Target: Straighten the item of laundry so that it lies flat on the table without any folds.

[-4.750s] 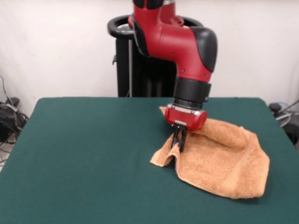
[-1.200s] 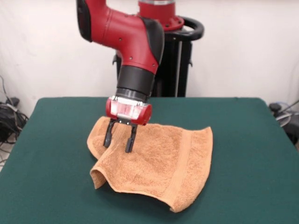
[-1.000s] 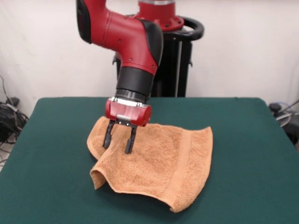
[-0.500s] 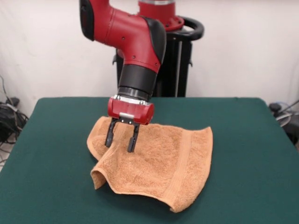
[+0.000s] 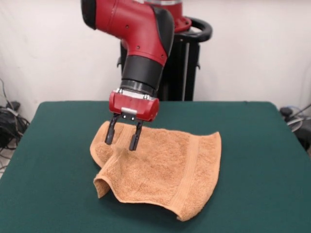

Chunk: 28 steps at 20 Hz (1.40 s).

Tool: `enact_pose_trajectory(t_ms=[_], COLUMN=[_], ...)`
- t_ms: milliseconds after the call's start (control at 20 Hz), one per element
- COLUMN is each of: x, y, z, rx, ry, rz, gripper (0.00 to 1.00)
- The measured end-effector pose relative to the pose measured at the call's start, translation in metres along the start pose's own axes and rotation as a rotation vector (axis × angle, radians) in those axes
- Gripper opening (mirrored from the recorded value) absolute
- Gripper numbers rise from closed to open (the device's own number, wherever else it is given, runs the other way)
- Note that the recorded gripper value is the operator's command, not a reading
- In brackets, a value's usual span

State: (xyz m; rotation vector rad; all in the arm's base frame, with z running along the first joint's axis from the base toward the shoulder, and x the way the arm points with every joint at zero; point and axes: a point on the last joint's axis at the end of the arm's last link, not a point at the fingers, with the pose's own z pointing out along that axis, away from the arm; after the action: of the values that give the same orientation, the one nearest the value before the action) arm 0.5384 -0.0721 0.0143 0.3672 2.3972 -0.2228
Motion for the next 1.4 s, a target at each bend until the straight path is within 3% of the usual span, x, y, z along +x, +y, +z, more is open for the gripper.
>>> enact_pose_trajectory(t_ms=[450, 1050, 1100, 1400], x=[-0.015, -0.006, -0.001, 0.011], y=[0.02, 0.053, 0.057, 0.062], z=[-0.008, -0.007, -0.008, -0.011], rx=[0.005, 0.024, 0.03, 0.042], ry=[-0.007, 0.004, 0.012, 0.038], rz=[0.01, 0.076, 0.084, 0.111], gripper=[1.0, 1.0, 0.0, 0.0])
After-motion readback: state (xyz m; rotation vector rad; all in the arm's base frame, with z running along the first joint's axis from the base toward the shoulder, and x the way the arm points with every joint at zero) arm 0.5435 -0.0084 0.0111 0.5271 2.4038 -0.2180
